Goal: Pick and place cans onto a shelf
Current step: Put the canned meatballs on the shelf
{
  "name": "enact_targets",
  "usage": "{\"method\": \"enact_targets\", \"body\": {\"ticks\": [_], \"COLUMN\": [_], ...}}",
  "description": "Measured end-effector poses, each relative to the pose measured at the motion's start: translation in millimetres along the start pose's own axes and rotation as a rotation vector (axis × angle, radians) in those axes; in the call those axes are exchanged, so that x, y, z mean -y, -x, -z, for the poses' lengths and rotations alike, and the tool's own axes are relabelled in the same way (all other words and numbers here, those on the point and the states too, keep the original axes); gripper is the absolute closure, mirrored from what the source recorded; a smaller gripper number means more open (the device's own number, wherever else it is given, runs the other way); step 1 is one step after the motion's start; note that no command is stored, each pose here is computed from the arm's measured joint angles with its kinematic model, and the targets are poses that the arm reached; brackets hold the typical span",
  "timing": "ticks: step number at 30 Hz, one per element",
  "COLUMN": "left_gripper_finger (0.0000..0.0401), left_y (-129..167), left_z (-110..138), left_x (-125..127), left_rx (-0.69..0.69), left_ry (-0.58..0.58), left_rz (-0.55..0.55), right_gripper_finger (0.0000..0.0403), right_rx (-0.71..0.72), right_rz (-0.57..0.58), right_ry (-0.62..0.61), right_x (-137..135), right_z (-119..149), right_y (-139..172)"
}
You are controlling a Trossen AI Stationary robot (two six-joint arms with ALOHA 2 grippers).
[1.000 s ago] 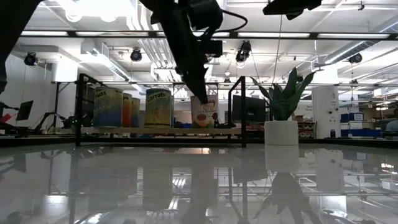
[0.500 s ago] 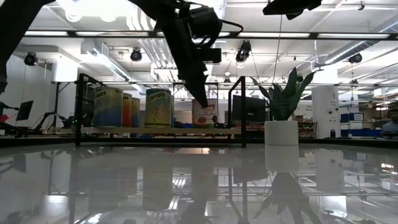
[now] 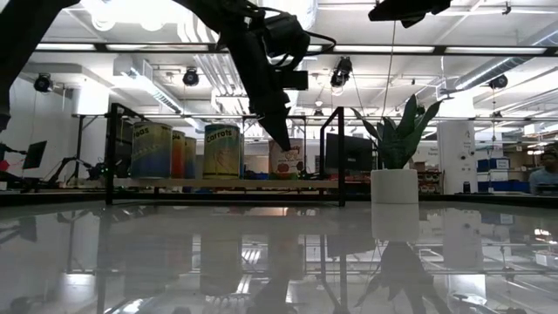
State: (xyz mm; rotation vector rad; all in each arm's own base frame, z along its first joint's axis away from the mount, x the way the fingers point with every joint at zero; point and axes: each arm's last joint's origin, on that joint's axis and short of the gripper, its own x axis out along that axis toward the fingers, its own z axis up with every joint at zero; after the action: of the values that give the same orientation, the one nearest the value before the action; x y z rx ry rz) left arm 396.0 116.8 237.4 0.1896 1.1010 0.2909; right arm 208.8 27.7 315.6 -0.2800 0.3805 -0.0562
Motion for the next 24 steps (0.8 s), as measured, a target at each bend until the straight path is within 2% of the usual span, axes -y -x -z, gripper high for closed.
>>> {"method": "enact_targets", "body": {"ticks": [15, 24], "left_gripper_finger": [0.0076, 0.0074], "left_y": [0.0, 3.9], "left_z": [-0.6, 0.1], "left_x": [0.2, -0.2], "left_rx": [0.006, -0.011], "left_ry": [0.005, 0.016], "left_rz": [-0.001, 0.003], "right_gripper_finger": [0.0394, 0.0394], "right_rx": [-0.011, -0.016], "right_rz": [-0.002, -0.003], "right_ry": [0.001, -0.001], "right_x": [-0.2, -0.3], "right_z": [1.1, 1.6], "right_y": [0.0, 0.0]}}
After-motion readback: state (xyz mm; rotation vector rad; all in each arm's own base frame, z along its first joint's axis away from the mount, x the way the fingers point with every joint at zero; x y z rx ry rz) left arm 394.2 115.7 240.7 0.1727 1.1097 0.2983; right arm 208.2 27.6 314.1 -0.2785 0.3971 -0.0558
